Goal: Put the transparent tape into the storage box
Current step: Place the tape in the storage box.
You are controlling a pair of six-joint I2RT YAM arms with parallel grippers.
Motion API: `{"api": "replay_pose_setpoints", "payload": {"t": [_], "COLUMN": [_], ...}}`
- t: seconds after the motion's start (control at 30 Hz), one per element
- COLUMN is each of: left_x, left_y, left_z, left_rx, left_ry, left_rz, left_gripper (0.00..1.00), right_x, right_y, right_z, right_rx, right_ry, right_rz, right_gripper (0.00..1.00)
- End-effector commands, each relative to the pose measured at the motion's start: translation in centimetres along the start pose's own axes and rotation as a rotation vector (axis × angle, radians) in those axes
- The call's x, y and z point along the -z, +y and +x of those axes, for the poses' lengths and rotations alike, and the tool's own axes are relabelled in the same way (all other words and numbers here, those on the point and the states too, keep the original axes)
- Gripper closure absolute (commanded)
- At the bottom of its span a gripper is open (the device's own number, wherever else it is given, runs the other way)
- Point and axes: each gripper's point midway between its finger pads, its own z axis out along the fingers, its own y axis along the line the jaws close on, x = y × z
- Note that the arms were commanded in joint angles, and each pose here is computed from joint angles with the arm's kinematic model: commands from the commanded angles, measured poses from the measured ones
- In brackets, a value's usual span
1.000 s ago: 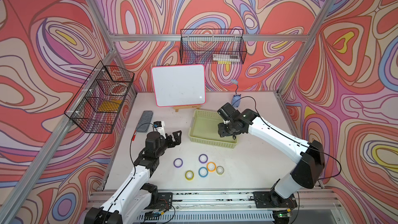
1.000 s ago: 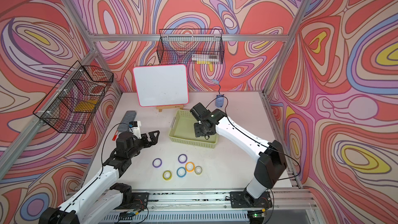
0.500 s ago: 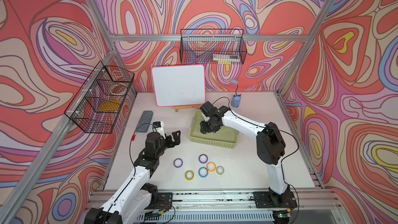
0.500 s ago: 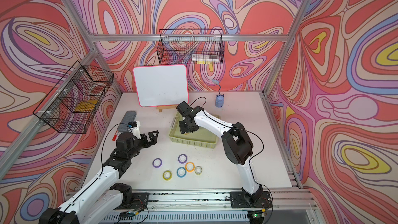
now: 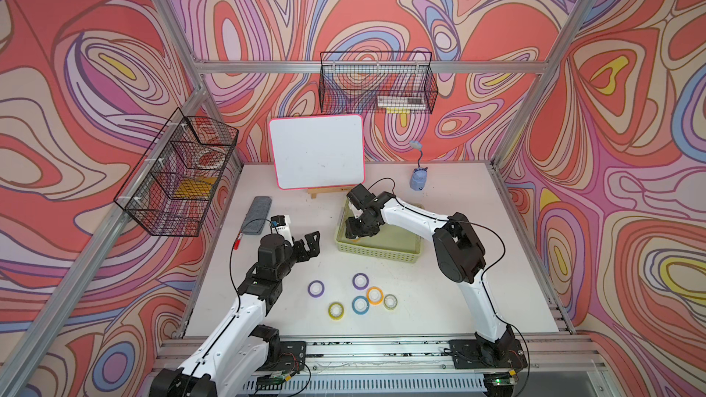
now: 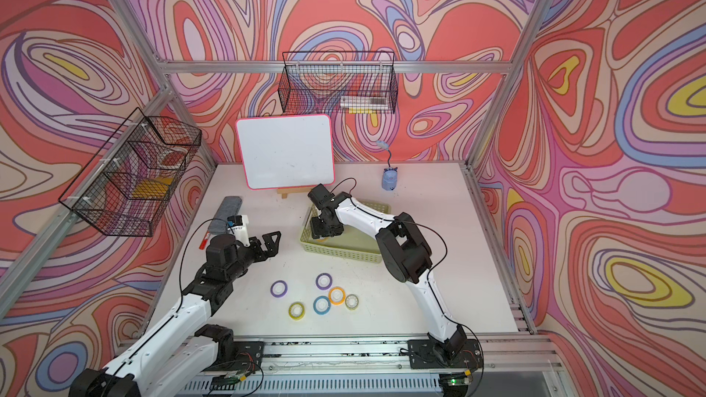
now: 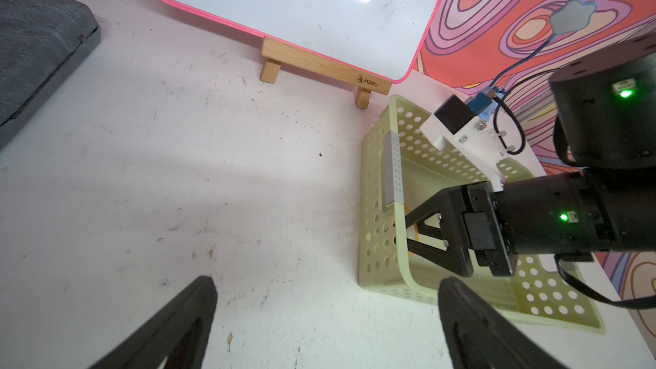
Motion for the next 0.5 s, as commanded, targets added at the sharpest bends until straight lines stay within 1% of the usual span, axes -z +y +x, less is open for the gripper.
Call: {"api": "replay_pose_setpoints", "payload": {"t": [0.0,0.1,0.2,0.33,0.47], "left_x": [-0.1,0.0,0.0,0.0,-0.1], "left_y": [0.3,0.3,0.3,0.3,0.3], "left_z": [0.4,0.4,0.4,0.5,0.5], "left_rx": [-0.018,-0.019,-0.018,-0.018,-0.022], "left_ry": [0.006,0.007,0.007,0.008,0.011], "left_rz": [-0.011,-0.010,-0.009,-0.010,-0.011], "left_gripper": [0.01,0.01,0.01,0.01,0.01], "right_x": [-0.2,0.5,2.0,5.4,8.9], "right_y": [0.5,0.4,0.1,-0.7,-1.5], "right_z": [-0.6,-0.7,-0.9,-0.6,0.7], "right_rx": [-0.008,-0.005,0.005,0.015,0.021], "right_ry": [-0.010,-0.019,-0.038,-0.080,-0.117], "right_rz": [-0.018,-0.006,0.022,0.077,0.103], "right_gripper": [0.39,0.32,0.29,0.26,0.25]}}
